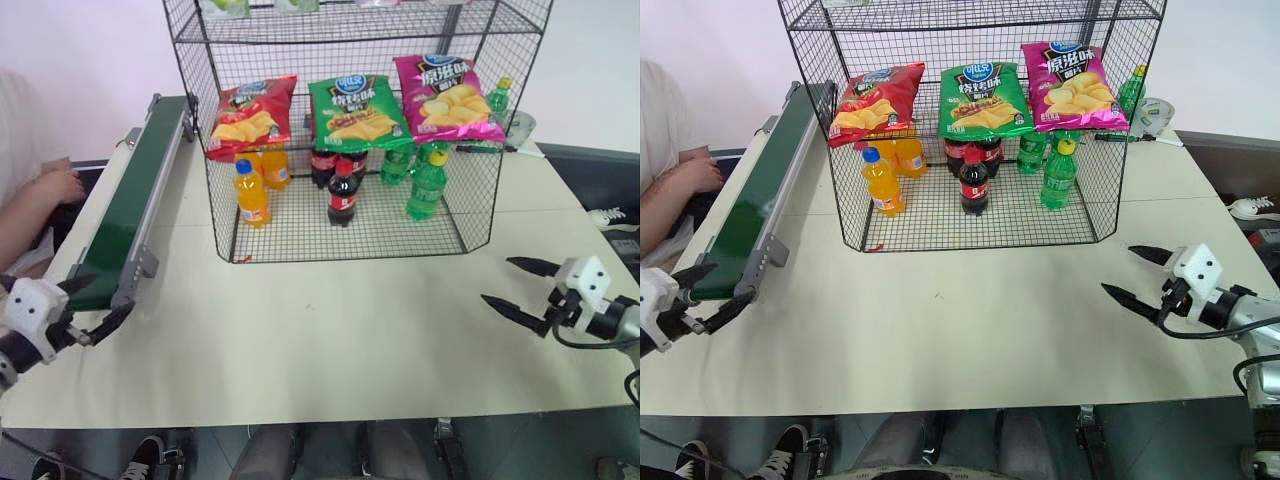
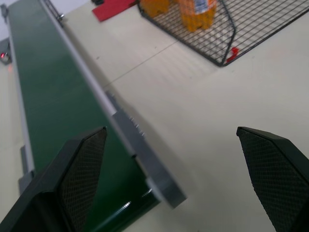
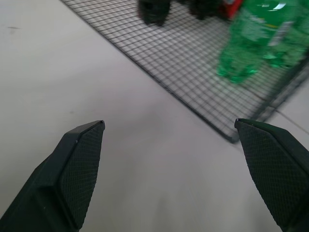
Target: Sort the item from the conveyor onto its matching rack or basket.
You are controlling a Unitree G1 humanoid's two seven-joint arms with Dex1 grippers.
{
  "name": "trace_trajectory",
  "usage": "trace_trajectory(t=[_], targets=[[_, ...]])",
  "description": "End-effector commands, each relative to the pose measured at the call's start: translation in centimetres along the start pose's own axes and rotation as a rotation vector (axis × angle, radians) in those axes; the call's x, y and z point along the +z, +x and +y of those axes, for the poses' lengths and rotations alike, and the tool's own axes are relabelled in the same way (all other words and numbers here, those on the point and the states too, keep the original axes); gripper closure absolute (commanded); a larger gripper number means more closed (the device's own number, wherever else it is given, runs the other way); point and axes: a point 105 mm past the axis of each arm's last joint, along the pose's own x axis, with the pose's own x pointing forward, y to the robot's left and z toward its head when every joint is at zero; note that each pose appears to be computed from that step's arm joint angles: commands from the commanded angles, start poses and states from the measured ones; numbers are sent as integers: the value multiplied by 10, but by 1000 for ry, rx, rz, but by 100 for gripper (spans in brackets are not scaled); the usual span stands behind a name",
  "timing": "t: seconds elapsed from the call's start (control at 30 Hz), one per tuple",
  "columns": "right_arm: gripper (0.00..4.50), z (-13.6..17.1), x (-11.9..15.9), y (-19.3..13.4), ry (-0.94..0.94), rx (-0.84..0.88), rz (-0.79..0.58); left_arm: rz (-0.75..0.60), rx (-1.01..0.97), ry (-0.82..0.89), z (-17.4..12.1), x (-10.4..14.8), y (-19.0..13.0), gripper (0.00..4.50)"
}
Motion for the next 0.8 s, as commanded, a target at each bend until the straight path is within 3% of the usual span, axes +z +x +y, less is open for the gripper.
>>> trace_trajectory(t=[0.03,0.8], targets=[[0,-7,9,-8,-37,-19,-19,-37,47,58,14,17,-3,1],[0,-1,26,7,-47,3,-70,-117,-10,74,2,32,7,1]])
